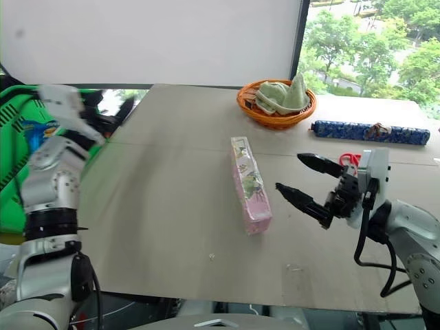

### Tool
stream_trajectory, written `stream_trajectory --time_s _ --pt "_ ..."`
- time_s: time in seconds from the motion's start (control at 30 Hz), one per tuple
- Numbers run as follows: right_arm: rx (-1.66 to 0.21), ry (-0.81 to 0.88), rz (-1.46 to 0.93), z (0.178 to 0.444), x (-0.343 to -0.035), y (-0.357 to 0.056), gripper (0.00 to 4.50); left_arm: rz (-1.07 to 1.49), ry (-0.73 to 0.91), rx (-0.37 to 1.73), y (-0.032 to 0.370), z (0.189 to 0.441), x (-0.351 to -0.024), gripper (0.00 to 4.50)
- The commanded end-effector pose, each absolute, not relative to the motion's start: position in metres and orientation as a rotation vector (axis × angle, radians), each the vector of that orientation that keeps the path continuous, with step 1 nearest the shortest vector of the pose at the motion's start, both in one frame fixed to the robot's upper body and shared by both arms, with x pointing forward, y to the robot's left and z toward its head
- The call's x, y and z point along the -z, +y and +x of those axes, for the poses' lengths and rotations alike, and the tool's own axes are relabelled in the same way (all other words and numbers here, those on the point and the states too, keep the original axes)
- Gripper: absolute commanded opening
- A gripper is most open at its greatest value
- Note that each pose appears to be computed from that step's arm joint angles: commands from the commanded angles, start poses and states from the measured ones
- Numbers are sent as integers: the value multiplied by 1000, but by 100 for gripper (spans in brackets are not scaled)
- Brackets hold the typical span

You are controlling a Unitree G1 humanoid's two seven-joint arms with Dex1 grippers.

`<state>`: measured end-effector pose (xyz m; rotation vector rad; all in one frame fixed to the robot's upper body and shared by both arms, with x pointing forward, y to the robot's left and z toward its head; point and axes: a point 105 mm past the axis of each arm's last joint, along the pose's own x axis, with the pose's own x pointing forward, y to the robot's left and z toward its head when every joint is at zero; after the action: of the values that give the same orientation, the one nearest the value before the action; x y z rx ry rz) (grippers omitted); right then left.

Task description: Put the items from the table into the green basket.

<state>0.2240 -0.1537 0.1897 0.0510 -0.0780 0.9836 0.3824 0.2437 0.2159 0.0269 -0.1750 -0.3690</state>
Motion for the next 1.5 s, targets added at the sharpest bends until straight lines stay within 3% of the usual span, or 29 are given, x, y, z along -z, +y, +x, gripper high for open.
stream_trajectory --time_s 0.03,0.17,0.4,0.57,0.8,1.27,1.37,1.5 --pt "-895 -102 -45 220 -193 -181 450 46 -72 534 186 374 -210 446" --pt "-790 -75 -82 215 -185 -208 450 53 88 663 134 356 -186 446" --pt "-705 -64 -104 202 -178 -223 450 69 397 450 123 333 -141 446" --pt "-680 -61 -103 197 -176 -224 450 108 487 371 111 327 -119 446" --pt "-676 -59 -104 194 -175 -221 450 -29 546 381 70 331 -103 446" --pt "-705 -74 -101 200 -173 -212 450 -91 781 316 57 325 -76 446" --pt "-707 -77 -103 200 -174 -211 450 -88 791 303 58 325 -76 376" --pt "-711 -79 -103 201 -173 -209 450 -80 797 281 62 326 -75 189"
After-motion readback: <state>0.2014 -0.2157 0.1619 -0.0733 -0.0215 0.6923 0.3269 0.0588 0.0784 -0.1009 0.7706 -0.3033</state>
